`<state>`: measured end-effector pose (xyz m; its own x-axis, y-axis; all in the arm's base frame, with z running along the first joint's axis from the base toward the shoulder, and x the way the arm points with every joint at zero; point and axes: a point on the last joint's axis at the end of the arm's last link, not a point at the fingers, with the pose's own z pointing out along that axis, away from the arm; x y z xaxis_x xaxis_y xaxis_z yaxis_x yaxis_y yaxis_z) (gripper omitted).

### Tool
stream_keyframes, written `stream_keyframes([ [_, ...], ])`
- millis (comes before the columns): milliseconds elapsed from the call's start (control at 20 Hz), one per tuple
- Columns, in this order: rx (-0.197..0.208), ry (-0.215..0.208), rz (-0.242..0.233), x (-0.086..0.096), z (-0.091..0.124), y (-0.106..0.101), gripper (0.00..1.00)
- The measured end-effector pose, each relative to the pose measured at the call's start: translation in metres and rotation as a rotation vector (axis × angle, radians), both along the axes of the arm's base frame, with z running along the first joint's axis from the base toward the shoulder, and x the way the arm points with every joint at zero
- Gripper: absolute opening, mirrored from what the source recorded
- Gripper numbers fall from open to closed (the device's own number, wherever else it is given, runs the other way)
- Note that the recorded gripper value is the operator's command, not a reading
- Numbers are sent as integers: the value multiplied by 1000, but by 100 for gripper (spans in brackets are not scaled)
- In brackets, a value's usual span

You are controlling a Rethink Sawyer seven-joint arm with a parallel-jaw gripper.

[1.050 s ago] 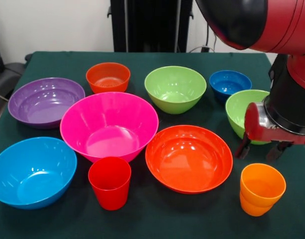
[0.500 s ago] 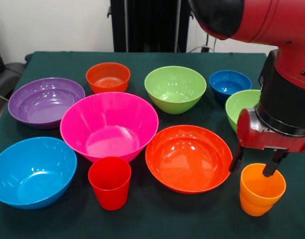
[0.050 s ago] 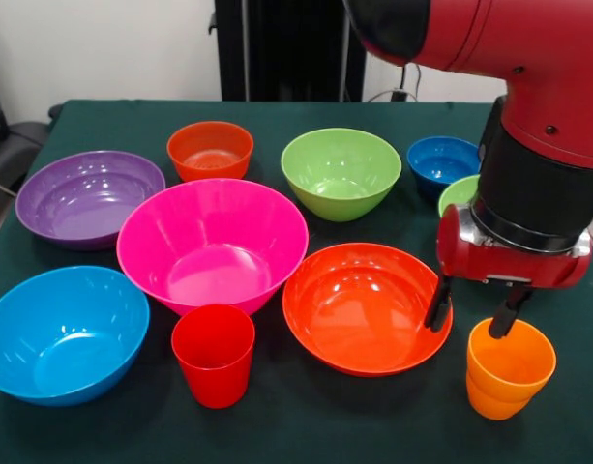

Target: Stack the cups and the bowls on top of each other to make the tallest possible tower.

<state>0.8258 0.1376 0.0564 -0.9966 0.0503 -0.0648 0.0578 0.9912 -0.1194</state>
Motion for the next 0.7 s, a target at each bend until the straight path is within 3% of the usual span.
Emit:
stream_keyframes([
  [700,3,10,-10,-31,-29,-2,100],
])
